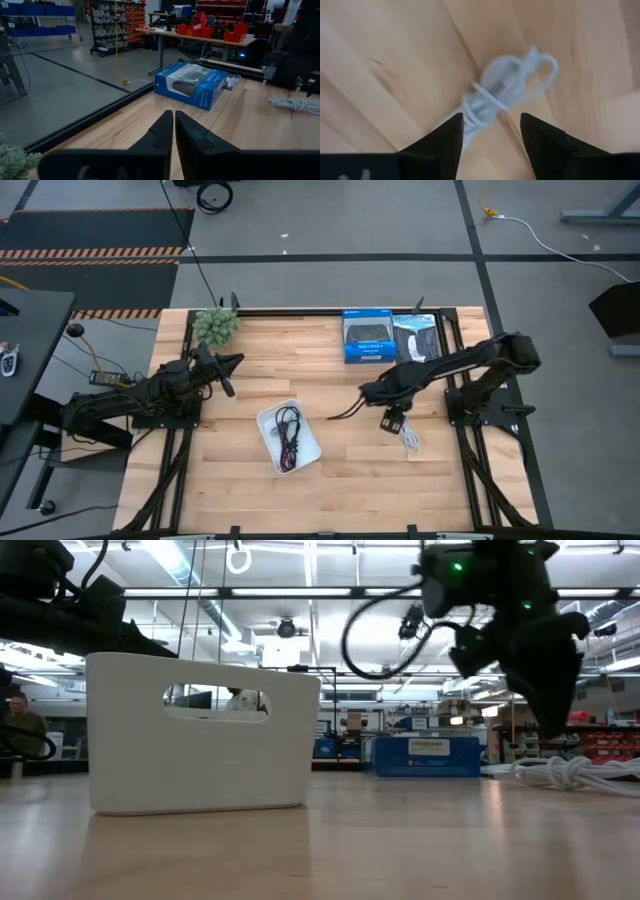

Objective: Pick and place USB-C Cables
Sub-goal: Put the white charger cable into the white bin

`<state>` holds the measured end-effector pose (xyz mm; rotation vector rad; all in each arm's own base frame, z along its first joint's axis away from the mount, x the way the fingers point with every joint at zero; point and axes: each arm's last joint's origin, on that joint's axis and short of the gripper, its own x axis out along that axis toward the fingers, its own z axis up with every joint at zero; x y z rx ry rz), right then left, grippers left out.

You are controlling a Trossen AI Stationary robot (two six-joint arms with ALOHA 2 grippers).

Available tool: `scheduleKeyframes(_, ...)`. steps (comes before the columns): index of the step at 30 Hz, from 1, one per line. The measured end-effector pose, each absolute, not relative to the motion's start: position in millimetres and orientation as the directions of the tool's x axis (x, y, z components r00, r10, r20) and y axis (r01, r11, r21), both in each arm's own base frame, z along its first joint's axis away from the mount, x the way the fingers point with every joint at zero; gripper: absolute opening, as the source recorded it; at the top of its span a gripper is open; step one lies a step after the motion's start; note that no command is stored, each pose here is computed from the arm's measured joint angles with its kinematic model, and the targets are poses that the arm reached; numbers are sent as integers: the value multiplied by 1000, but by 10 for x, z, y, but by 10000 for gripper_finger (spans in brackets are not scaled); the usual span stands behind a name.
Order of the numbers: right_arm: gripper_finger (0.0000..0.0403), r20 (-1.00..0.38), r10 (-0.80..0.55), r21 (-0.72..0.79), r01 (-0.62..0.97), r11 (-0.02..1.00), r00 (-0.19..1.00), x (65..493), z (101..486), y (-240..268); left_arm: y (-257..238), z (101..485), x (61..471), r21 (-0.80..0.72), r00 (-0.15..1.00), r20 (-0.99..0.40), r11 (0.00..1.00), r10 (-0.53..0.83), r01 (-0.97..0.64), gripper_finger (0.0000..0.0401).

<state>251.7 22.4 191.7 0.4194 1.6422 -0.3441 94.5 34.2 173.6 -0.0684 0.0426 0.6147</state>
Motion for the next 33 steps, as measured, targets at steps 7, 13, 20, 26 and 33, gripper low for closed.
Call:
scheduleKeyframes(7,232,-988,149,91,585,806,-51,2202,1823,146,343,1736,945,-51,816,-60,815,575,-578,25)
scheduleKeyframes(13,258,-981,194,143,643,752,-9,2105,1657,154,343,1736,945,-51,816,-60,814,575,-578,25)
scheduleKeyframes(20,250,-988,146,146,664,733,57,2104,1526,144,343,1736,945,-51,816,-60,815,575,-578,25)
scheduleKeyframes(26,183,-992,82,126,646,753,98,2141,1526,134,343,1736,945,-51,816,-60,814,575,-578,25)
scheduleKeyframes(33,79,-990,49,121,639,759,128,2167,1529,120,342,1736,945,-51,816,-60,815,575,-578,25)
